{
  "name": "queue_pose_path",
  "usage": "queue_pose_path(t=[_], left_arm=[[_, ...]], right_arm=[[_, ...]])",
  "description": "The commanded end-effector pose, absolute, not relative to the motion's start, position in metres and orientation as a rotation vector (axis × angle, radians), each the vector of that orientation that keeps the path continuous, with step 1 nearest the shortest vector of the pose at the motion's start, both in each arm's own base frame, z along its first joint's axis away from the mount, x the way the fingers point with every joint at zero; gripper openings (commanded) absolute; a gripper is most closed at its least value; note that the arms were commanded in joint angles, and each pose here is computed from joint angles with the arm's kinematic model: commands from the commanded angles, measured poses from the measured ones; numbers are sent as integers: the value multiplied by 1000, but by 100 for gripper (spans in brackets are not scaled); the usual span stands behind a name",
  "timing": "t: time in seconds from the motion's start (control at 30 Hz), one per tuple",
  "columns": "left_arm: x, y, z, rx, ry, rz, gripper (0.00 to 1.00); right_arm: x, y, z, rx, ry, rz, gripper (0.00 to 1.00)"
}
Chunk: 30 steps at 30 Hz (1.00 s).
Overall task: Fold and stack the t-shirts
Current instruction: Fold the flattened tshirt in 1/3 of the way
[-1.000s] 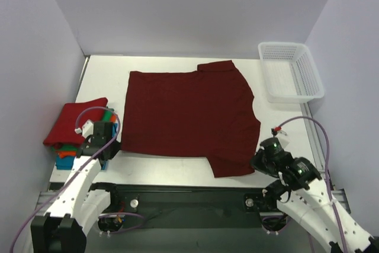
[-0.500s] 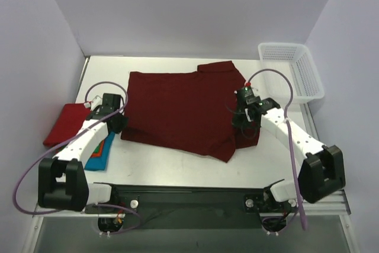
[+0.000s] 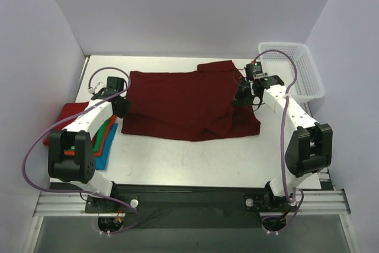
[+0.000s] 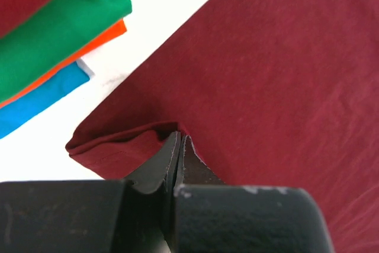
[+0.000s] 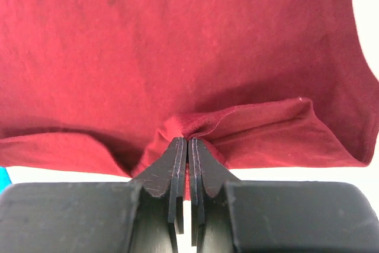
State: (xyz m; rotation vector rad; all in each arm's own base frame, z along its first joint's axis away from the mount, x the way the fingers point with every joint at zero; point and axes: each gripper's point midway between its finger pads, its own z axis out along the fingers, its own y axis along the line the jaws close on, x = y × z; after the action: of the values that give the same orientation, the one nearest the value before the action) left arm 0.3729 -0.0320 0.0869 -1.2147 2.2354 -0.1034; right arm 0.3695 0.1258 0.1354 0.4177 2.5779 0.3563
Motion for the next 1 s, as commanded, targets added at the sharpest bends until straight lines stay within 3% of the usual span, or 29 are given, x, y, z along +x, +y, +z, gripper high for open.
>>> queue_pose_path(t=[0.0, 0.97], left_arm=[[393, -24, 106, -1243, 2157, -120, 0], [418, -20, 101, -1249, 2133, -163, 0]], right_arm=[[378, 120, 146, 418, 2572, 404, 0], [391, 61, 130, 606, 2565, 442, 0]])
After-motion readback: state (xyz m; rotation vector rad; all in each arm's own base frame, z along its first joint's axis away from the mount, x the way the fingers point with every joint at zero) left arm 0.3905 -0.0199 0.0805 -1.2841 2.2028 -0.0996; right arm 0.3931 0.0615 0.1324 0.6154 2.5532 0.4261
